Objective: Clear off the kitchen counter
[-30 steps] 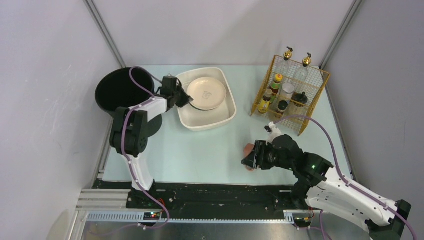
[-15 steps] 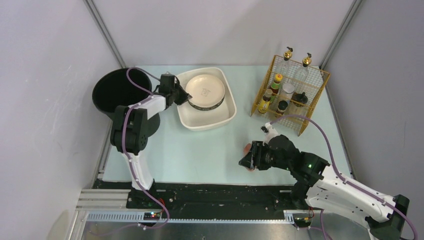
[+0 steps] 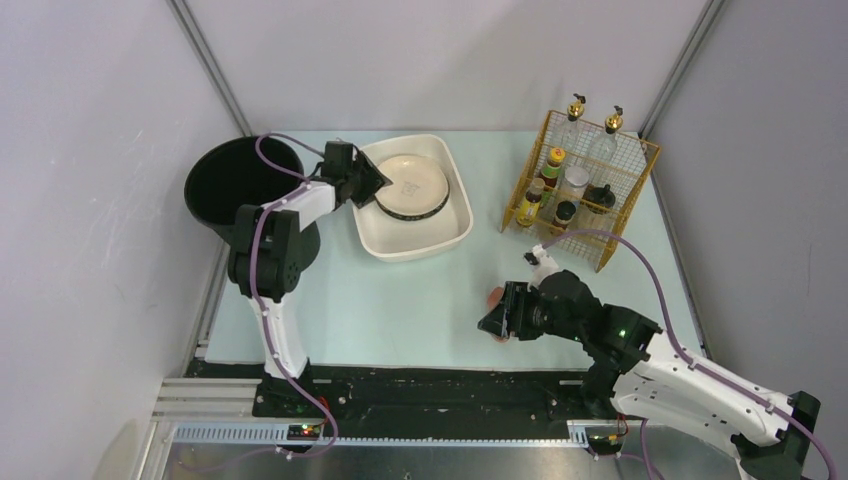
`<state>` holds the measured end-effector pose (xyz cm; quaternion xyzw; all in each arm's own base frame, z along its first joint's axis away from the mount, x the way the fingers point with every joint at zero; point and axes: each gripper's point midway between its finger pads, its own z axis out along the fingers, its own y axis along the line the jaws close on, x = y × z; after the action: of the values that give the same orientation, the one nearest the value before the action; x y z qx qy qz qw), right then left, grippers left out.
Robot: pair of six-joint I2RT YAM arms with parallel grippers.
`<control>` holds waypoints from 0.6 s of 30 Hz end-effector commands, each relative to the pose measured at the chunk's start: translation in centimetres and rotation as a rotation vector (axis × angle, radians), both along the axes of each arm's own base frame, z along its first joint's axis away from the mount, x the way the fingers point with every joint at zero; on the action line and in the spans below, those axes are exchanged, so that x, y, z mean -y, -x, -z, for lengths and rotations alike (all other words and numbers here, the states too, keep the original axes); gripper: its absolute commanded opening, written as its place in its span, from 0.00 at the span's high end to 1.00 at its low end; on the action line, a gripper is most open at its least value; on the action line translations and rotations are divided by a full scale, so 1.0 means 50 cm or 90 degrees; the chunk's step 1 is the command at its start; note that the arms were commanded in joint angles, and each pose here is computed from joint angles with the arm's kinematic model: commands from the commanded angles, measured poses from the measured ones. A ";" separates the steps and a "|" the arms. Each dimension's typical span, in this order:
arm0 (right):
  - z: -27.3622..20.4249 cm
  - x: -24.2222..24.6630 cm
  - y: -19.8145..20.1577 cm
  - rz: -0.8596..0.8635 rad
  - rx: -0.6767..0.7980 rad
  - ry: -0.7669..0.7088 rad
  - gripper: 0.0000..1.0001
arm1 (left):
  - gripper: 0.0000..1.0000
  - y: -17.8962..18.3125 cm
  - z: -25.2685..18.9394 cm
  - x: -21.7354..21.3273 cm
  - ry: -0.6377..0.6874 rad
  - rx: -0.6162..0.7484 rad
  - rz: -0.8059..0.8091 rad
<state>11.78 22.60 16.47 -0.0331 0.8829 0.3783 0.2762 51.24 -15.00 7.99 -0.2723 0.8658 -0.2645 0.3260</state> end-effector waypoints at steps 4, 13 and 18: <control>-0.006 0.018 -0.010 0.022 0.020 0.006 0.40 | 0.37 0.014 -0.076 0.008 -0.009 0.026 0.036; 0.033 0.096 -0.037 0.116 -0.018 0.066 0.35 | 0.24 0.083 -0.090 0.005 -0.020 -0.004 0.083; 0.058 0.148 -0.038 0.176 -0.052 0.103 0.33 | 0.17 0.126 -0.117 0.005 -0.021 -0.002 0.108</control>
<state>14.02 17.45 14.80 0.0577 0.9038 0.3063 0.2932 46.73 -15.09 10.38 -0.2277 0.8927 -0.2600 0.2892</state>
